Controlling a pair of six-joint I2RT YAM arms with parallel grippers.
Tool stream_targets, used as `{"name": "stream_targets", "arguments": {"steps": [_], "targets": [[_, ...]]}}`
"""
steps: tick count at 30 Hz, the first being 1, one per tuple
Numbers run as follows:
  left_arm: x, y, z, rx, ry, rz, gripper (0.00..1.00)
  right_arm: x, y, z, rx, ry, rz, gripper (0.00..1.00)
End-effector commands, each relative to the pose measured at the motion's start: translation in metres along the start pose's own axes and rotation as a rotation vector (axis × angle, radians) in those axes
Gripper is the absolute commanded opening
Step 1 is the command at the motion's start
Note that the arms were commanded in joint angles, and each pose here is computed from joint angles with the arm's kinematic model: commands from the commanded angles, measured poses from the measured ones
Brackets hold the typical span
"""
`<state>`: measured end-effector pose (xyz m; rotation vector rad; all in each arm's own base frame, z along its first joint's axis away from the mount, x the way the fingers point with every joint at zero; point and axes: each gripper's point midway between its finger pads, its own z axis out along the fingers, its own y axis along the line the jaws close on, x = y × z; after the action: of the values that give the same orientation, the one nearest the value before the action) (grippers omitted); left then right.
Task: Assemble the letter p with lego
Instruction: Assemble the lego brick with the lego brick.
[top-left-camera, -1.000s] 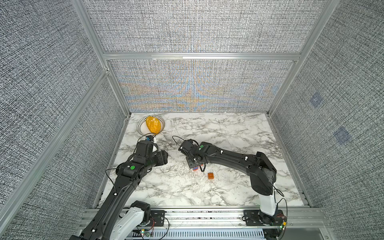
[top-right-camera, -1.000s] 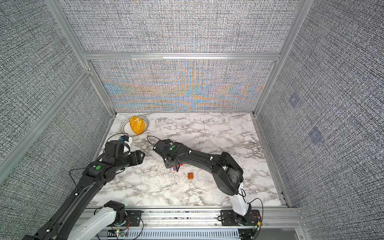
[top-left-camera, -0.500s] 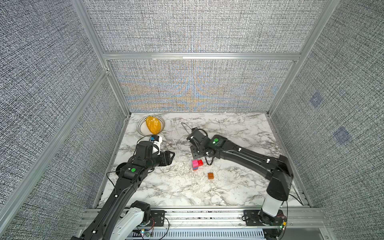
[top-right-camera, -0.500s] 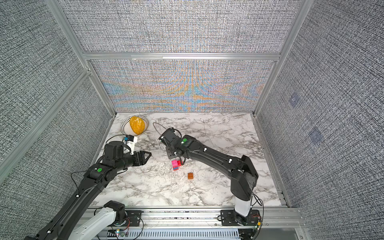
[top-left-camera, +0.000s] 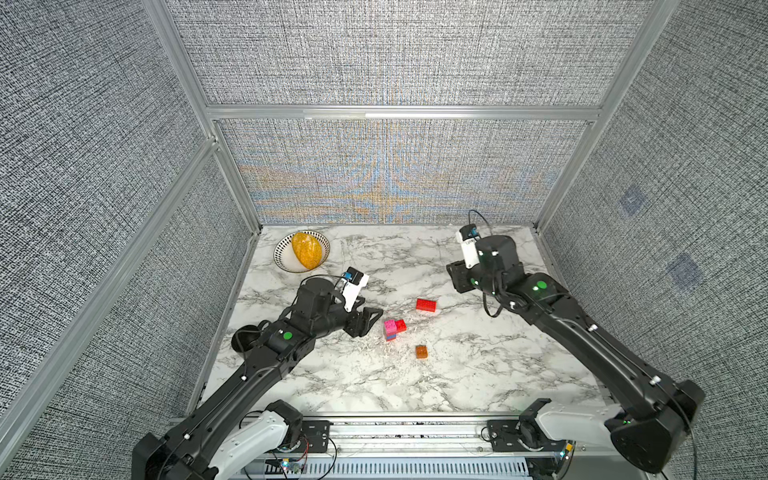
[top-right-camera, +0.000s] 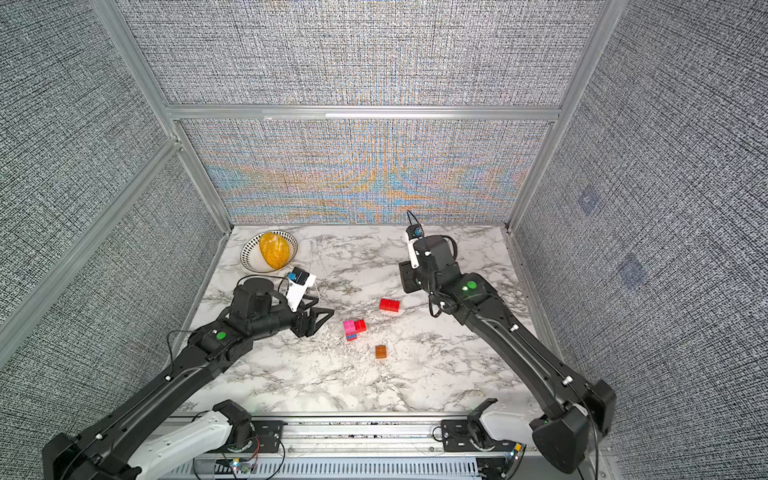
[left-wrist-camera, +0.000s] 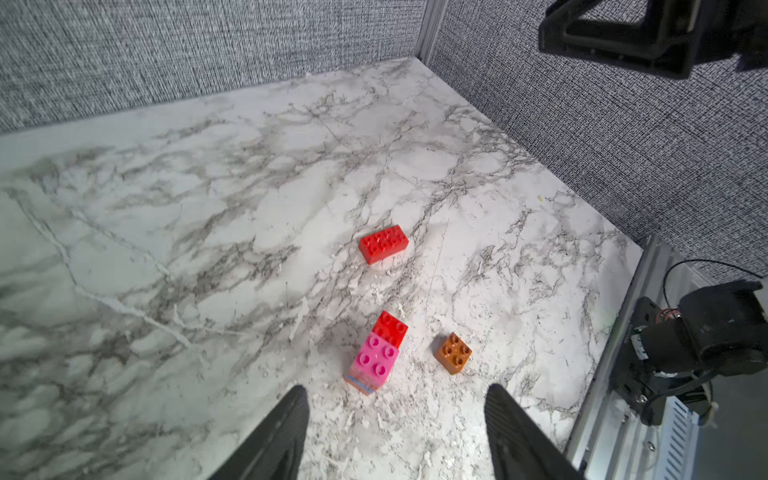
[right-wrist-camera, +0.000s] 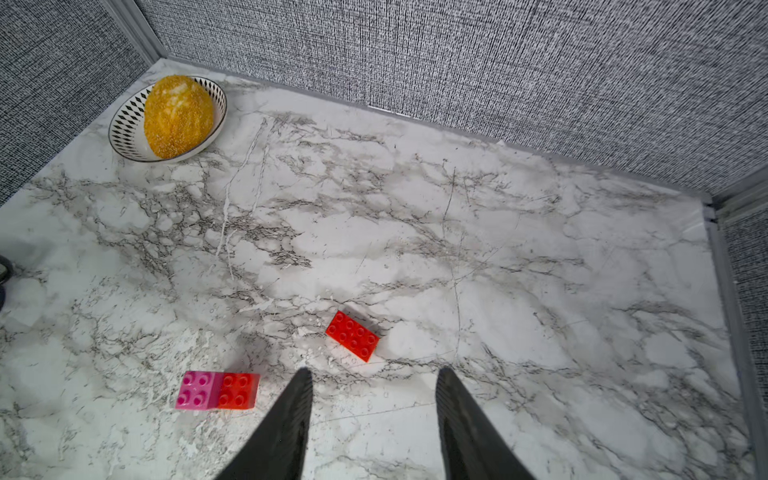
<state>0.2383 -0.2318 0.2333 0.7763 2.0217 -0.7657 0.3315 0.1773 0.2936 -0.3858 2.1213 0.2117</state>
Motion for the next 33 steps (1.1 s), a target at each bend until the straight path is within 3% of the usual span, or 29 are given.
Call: {"name": "stream_targets", "arguments": {"steps": [1, 2, 3, 12, 18, 19, 23, 30, 31, 33], "targets": [[0.016, -0.013, 0.005, 0.049, 0.096, 0.163, 0.74, -0.018, -0.003, -0.014, -0.032, -0.131, -0.048, 0.55], [0.022, -0.017, 0.008, 0.063, 0.11, 0.199, 0.89, -0.019, -0.006, -0.018, -0.036, -0.157, -0.044, 0.57], [0.026, -0.019, 0.011, 0.066, 0.115, 0.222, 0.92, -0.019, -0.008, -0.02, -0.039, -0.174, -0.042, 0.58], [0.067, -0.008, 0.043, 0.023, 0.174, 0.295, 0.9, -0.012, -0.033, -0.03, -0.002, -0.214, -0.032, 0.62], [0.074, 0.001, 0.063, -0.003, 0.201, 0.355, 0.85, -0.011, -0.033, -0.029, -0.014, -0.213, -0.032, 0.63], [0.074, 0.004, 0.066, -0.013, 0.203, 0.364, 0.81, -0.01, -0.033, -0.028, -0.013, -0.211, -0.034, 0.63], [0.068, 0.009, 0.071, -0.041, 0.202, 0.381, 0.5, -0.008, -0.034, -0.026, -0.005, -0.201, -0.036, 0.63], [0.066, 0.003, 0.074, -0.008, 0.19, 0.326, 0.28, -0.007, -0.036, -0.022, 0.007, -0.187, -0.042, 0.64], [0.066, 0.004, 0.076, -0.01, 0.202, 0.301, 0.04, -0.006, -0.037, -0.02, 0.01, -0.182, -0.042, 0.64], [0.068, 0.004, 0.081, -0.008, 0.23, 0.25, 0.0, -0.005, -0.038, -0.019, 0.018, -0.173, -0.042, 0.64]]}}
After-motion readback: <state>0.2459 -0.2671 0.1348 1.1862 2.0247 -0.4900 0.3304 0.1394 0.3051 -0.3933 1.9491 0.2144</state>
